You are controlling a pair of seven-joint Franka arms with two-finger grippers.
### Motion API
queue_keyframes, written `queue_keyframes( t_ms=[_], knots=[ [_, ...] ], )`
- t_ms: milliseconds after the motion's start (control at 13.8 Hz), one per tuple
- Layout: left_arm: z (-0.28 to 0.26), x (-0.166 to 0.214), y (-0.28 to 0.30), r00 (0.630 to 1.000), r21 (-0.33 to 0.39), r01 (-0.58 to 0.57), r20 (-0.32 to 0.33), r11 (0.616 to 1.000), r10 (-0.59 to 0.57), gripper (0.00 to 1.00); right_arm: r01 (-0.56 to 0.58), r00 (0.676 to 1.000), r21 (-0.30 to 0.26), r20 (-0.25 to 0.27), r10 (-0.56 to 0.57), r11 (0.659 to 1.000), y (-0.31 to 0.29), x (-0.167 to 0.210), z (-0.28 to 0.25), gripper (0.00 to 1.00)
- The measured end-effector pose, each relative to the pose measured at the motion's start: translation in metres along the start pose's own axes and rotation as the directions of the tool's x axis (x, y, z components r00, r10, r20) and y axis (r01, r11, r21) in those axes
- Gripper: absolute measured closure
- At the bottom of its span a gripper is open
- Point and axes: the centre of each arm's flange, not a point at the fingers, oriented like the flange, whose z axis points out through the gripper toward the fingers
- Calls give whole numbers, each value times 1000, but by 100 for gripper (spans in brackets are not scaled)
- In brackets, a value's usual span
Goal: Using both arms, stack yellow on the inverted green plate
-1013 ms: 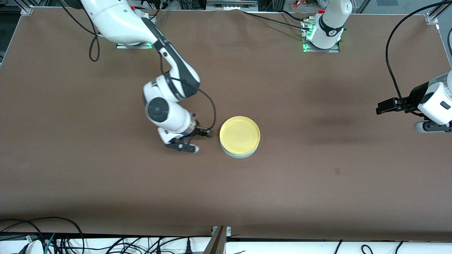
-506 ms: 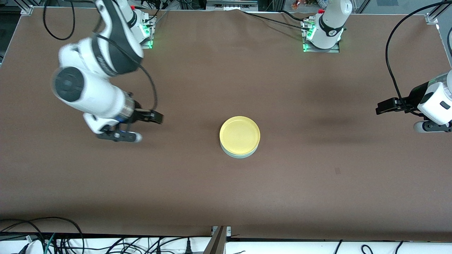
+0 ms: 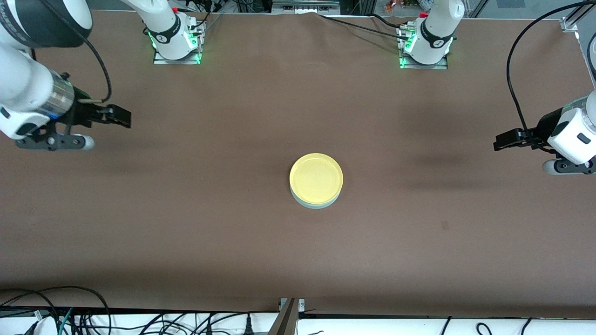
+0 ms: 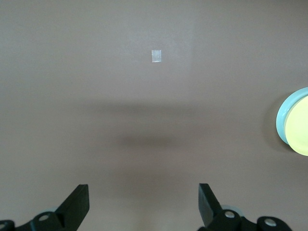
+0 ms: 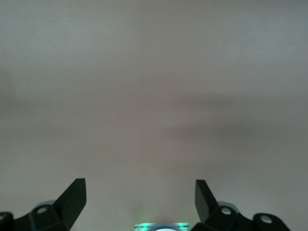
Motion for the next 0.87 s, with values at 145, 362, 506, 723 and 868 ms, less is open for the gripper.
queue_keyframes(
  t_ms=[145, 362, 506, 723, 868],
  knots=[
    [0, 0, 0, 1000, 0, 0, 0, 1000, 0, 0, 18, 997, -8, -74, -18, 1000, 24, -10, 18, 0],
    [0, 0, 0, 1000, 0, 0, 0, 1000, 0, 0, 45, 993, -5, -113, -45, 999, 56, -19, 28, 0],
    [0, 0, 1, 1000, 0, -2, 0, 1000, 2, 0, 35, 992, 7, -123, -34, 999, 62, -23, 21, 0],
    [0, 0, 3, 1000, 0, -4, 0, 1000, 4, 0, 14, 995, 47, -103, -9, 999, 69, -26, 22, 0],
    [0, 0, 3, 1000, 0, -5, 0, 1000, 5, 0, 10, 995, 54, -100, -4, 998, 70, -26, 23, 0]
  ],
)
